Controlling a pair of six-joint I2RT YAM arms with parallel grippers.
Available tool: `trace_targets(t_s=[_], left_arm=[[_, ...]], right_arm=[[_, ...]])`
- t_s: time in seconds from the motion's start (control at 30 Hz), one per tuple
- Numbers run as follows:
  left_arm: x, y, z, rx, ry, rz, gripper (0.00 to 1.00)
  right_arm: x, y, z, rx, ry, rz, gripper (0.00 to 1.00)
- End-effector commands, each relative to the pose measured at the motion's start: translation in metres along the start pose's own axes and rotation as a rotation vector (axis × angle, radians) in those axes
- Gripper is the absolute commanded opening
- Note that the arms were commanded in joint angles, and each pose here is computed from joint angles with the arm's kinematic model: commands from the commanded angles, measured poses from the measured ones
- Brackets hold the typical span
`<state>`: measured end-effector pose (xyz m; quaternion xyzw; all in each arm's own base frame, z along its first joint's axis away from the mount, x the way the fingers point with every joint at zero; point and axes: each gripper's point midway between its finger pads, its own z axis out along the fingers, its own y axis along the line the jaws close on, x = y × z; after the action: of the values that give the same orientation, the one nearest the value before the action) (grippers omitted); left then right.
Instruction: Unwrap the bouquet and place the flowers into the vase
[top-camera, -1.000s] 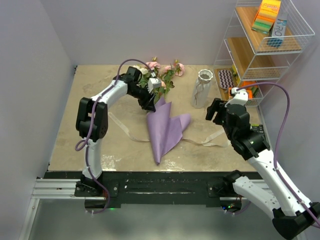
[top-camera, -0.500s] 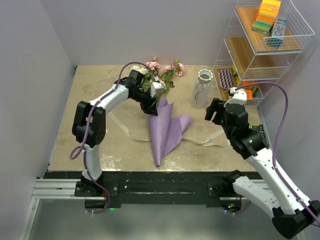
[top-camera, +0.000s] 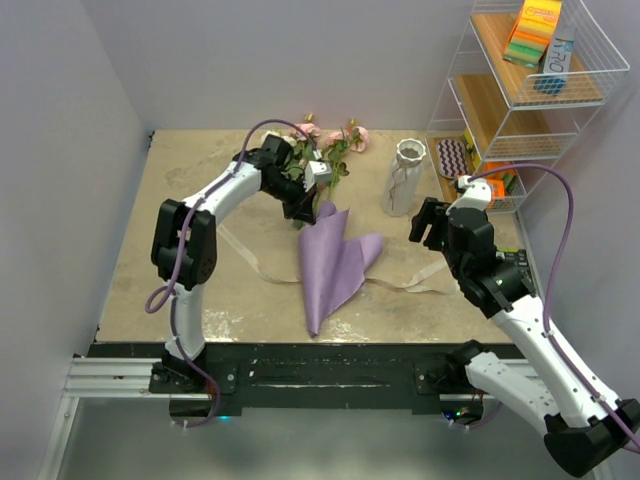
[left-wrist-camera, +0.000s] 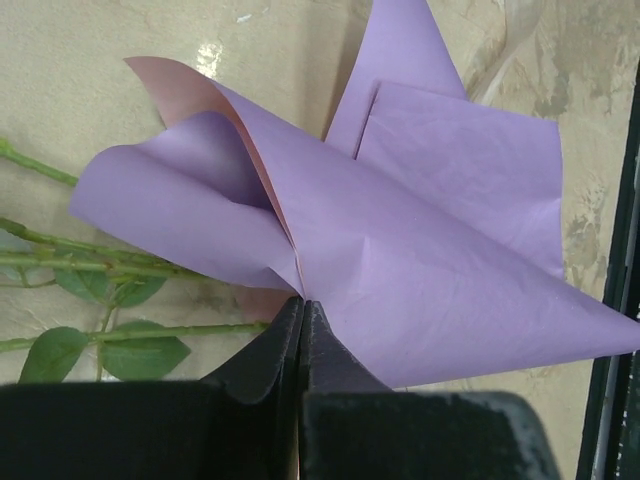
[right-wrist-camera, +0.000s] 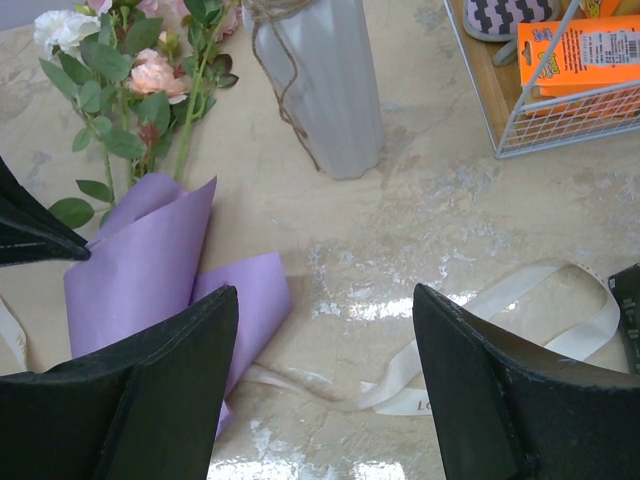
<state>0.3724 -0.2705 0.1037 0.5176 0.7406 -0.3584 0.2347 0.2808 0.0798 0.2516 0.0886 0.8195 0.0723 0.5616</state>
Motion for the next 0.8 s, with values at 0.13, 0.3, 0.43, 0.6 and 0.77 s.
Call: trace_targets(t_s=[0.13,0.3,0.43,0.6,0.77], left_arm=[[-0.075,-0.002,-0.040,-0.023,-0.099,0.079,0.00],[-0.094,-0.015,-0.057,-0.029,-0.137,0.090,0.00],[-0.111,-0.024,-0.079,-0.095,-0.163,0.099,0.00],[-0.088,-0.025,-0.070,-0.118,-0.114,0.035,0.18],[-0.032,-0.005,-0.064,-0.095,-0.058,0.003,0.46]], right_arm=[[-0.013,0.006,-0.003,-0.023,-0.033,0.016,0.74],[-0.016,0.005,-0.007,-0.023,-0.039,0.015,0.74],[-0.015,0.004,-0.009,-0.025,-0.040,0.016,0.74],[-0.014,0.003,-0.009,-0.025,-0.040,0.019,0.74],[-0.014,0.004,-0.010,-0.032,-0.037,0.019,0.78]])
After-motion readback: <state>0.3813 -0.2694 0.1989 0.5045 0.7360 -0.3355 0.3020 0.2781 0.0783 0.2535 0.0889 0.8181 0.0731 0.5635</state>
